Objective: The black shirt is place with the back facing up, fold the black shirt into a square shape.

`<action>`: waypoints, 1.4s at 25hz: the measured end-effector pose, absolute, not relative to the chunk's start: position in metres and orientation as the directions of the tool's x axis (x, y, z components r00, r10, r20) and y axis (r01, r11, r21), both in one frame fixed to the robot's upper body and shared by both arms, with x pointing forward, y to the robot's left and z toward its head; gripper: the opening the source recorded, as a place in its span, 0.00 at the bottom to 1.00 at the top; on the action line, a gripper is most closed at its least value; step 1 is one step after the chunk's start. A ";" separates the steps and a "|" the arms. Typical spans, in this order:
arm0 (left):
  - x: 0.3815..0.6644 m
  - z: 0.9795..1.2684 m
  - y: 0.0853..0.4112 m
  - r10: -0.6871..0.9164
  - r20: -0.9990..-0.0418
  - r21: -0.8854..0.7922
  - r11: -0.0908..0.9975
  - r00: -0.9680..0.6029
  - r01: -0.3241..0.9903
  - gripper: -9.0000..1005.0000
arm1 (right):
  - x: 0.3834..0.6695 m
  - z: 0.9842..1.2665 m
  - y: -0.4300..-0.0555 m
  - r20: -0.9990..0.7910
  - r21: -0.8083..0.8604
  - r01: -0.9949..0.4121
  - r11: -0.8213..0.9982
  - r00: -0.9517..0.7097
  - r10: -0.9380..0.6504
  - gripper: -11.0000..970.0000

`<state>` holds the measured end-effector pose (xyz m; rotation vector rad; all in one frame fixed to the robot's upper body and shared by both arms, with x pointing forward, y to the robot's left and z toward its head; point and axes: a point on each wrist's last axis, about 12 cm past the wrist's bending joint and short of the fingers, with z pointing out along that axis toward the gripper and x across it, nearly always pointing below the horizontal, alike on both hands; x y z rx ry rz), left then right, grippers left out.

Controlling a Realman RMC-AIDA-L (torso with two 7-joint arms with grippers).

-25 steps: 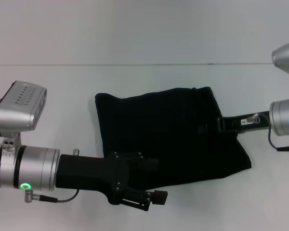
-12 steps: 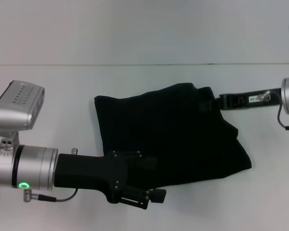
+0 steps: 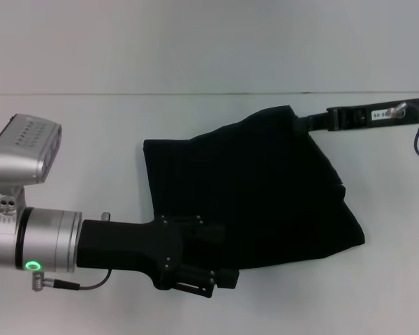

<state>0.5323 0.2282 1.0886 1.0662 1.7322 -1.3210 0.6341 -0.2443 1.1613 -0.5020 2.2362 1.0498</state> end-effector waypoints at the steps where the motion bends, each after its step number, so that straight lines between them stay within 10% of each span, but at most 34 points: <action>1: 0.532 1.089 0.228 0.193 -0.888 -0.396 0.142 -0.418 0.907 0.95 | 0.634 1.163 -0.245 -0.669 0.555 -0.564 0.611 -0.740 -0.075 0.04; 19: 0.533 1.089 0.225 0.188 -0.880 -0.416 0.140 -0.437 0.898 0.95 | 0.621 1.160 -0.278 -0.658 0.573 -0.529 0.626 -0.752 -0.034 0.03; 35: 0.546 1.089 0.215 0.190 -0.867 -0.424 0.209 -0.462 0.881 0.95 | 0.597 1.097 -0.308 -0.548 0.586 -0.370 0.721 -0.836 0.016 0.04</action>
